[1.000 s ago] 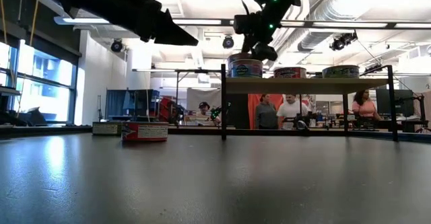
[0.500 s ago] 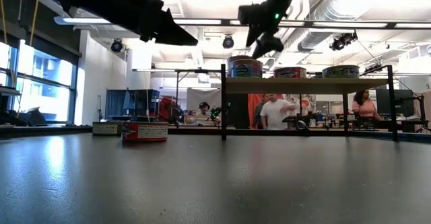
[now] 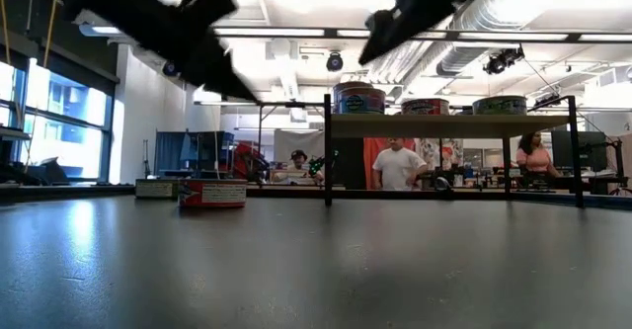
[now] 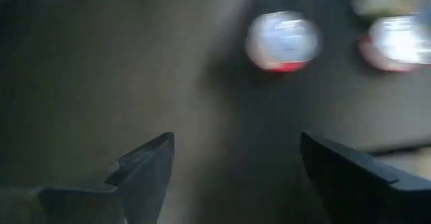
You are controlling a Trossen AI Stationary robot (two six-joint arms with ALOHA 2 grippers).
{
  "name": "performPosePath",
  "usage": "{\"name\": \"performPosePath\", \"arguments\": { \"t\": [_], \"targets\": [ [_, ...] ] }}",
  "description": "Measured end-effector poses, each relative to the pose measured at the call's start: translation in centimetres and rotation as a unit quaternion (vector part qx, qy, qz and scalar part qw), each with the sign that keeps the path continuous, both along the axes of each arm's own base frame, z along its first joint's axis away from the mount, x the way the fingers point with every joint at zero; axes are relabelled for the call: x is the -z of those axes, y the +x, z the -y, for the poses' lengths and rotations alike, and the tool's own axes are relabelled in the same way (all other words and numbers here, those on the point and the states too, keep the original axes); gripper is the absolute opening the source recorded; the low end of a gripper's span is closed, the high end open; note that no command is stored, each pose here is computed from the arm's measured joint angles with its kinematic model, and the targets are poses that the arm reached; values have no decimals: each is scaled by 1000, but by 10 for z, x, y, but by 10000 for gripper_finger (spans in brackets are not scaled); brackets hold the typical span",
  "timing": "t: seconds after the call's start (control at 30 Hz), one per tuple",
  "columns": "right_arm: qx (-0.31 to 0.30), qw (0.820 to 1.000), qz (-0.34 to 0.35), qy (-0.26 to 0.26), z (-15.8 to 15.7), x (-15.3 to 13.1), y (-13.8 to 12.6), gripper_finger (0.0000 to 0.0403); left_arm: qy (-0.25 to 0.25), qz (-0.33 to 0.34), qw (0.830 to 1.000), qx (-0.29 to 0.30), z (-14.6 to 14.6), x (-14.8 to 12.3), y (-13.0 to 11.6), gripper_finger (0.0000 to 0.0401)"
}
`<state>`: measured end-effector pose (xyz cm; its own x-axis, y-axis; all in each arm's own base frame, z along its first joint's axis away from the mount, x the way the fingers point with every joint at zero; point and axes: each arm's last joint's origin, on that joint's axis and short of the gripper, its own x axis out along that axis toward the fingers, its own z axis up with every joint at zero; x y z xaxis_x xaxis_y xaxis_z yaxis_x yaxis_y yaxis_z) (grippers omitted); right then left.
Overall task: Stack canned seafood by type on shelf
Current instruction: Stack the red tuna can on top of the other red tuna can on the shelf
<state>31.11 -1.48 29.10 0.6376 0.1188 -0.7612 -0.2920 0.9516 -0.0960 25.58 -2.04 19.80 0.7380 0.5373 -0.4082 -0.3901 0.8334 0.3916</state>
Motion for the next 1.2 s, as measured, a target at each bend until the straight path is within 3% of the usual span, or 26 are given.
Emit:
{"name": "performPosePath", "arguments": {
  "t": [0.13, 0.33, 0.47, 0.6, 0.7, 0.8, 0.97, 1.2],
  "targets": [
    [-14, 999, 10, 27, -36, 55, -4, 311, -97, -90, 991, -2, -2, 22, -13, 211],
    [79, 996, 38, -10, -67, 100, -22, 311, -175, -138, 972, -69, -14, 50, -11, 211],
    [129, 990, 41, -23, -78, 104, -27, 311, -257, -87, 961, -47, -16, 65, 10, 211],
    [133, 989, 58, -17, -92, 102, -29, 311, -333, 0, 940, 73, -5, 63, 33, 211],
    [148, 987, 69, -13, -103, 101, -32, 311, -305, 23, 937, 168, 7, 48, 42, 211],
    [167, 983, 79, -11, -114, 102, -35, 311, -208, -28, 946, 249, 22, 51, 41, 211],
    [151, 983, 104, -16, -141, 115, -33, 311, -69, -93, 927, 358, 39, 68, 41, 211],
    [140, 981, 110, -82, -158, 144, -29, 311, -37, -77, 915, 395, 48, 86, 61, 211]
  ]
}}
